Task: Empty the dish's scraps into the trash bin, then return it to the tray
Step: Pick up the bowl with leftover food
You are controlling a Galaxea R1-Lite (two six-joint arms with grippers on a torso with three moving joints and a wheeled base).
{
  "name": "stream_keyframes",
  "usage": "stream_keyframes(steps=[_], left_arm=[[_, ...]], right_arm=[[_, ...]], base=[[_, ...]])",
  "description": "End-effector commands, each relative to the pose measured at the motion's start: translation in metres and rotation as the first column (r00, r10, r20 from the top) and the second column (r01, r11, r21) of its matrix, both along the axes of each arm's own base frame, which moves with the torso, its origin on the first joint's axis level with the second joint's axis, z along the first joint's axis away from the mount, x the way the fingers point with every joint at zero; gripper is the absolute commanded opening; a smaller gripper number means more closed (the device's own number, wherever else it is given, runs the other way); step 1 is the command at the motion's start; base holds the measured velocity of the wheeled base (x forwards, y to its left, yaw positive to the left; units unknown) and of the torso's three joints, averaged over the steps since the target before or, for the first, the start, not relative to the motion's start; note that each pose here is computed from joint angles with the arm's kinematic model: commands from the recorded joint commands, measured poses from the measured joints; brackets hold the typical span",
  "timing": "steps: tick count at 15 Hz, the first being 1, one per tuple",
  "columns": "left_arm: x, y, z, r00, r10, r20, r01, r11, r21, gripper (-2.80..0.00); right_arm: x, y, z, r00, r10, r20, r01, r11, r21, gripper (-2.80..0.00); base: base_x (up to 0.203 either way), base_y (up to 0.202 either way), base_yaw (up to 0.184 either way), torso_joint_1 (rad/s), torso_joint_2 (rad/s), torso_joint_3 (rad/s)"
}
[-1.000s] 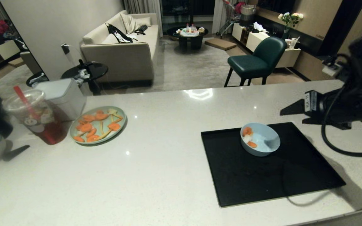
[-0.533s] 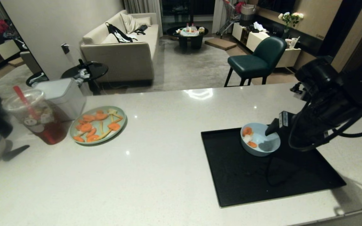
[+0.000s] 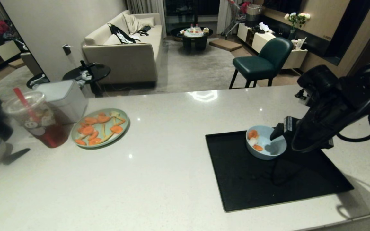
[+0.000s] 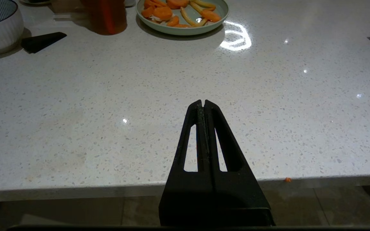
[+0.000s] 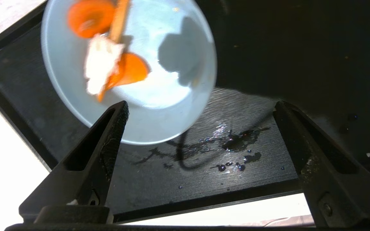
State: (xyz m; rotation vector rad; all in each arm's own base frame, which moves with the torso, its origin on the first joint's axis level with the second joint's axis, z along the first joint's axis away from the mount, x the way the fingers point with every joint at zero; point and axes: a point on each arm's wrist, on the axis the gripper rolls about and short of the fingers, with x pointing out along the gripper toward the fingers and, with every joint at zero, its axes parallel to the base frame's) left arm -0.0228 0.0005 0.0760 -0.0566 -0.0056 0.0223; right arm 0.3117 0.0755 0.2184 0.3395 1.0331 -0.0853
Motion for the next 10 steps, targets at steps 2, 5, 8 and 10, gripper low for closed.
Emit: stream_keyframes(steps=[2,5,8,10], left_arm=[[0.0,0.0,0.0,1.0,0.001,0.0,-0.001,1.0,-0.002,-2.8],[0.0,0.0,0.0,1.0,0.001,0.0,-0.001,1.0,-0.001,-2.8],[0.0,0.0,0.0,1.0,0.001,0.0,-0.001,1.0,-0.002,-2.8],[0.0,0.0,0.0,1.0,0.0,0.0,0.0,1.0,-0.001,-2.8]], right_arm=[[0.007,-0.002,-0.009,0.999,-0.033,-0.03,0.033,0.999,0.003,0.0],[0.017,-0.002,-0.022,0.995,-0.078,-0.061,0.078,0.997,-0.002,0.0],[0.028,0.0,-0.029,0.99,-0.126,-0.071,0.126,0.992,-0.003,0.0],[0.034,0.002,-0.031,0.988,-0.139,-0.07,0.139,0.99,0.006,0.0]], base=[[0.0,0.0,0.0,0.0,0.0,0.0],[0.0,0.0,0.0,0.0,0.0,0.0],[0.0,0.0,0.0,0.0,0.0,0.0],[0.0,0.0,0.0,0.0,0.0,0.0]])
